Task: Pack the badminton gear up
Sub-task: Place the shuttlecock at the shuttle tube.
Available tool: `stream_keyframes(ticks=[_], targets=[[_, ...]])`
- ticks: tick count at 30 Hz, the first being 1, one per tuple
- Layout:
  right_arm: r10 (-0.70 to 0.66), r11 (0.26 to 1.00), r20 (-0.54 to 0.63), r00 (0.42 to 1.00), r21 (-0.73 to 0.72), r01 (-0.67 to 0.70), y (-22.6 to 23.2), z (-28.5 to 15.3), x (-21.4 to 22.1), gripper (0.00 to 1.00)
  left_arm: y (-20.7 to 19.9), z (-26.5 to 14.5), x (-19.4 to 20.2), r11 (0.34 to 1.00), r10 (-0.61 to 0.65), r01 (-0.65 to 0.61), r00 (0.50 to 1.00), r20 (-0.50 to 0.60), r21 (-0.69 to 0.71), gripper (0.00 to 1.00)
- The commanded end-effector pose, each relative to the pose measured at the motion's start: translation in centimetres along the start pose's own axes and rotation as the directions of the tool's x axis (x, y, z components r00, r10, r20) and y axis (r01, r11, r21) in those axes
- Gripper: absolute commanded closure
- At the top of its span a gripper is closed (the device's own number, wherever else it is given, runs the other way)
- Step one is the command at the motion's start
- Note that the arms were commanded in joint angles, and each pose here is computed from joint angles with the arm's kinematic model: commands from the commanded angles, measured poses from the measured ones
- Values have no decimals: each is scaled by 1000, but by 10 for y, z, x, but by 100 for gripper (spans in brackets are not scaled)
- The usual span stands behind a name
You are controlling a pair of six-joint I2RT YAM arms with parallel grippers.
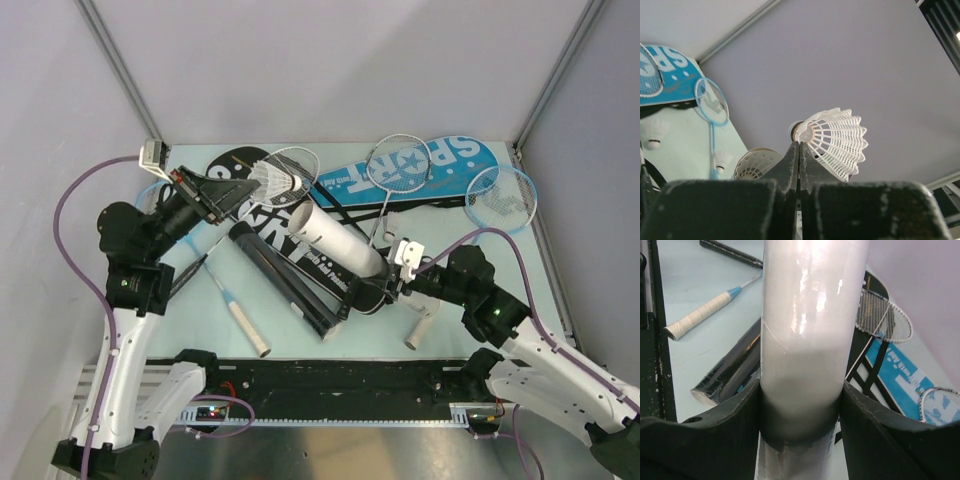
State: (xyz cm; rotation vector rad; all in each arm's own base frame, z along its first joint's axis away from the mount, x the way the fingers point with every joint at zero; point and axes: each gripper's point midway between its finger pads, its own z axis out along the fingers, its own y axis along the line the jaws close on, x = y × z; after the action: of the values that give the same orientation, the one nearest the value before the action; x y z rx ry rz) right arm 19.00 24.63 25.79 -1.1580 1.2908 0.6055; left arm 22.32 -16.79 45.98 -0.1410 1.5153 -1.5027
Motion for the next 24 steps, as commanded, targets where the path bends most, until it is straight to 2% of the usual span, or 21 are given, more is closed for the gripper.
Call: stream_keyframes(ticks=[1,6,15,24], targets=[[-111,992,140,984,71,102,-15,0,-41,62,-15,-2,15,991,-108,114,990,-86,64,100],[-176,984,181,968,64,167,-9,-2,-52,63,-2,-4,27,983,-174,179,977,-121,36,100],[-212,971,207,955,151,183,-23,-4,-65,65,-10,-15,37,978,-197,204,969,-152,38,100],[-215,970,206,955,163,183,-26,0,-66,65,-8,-18,43,987,-158,159,971,-179,-9,100]])
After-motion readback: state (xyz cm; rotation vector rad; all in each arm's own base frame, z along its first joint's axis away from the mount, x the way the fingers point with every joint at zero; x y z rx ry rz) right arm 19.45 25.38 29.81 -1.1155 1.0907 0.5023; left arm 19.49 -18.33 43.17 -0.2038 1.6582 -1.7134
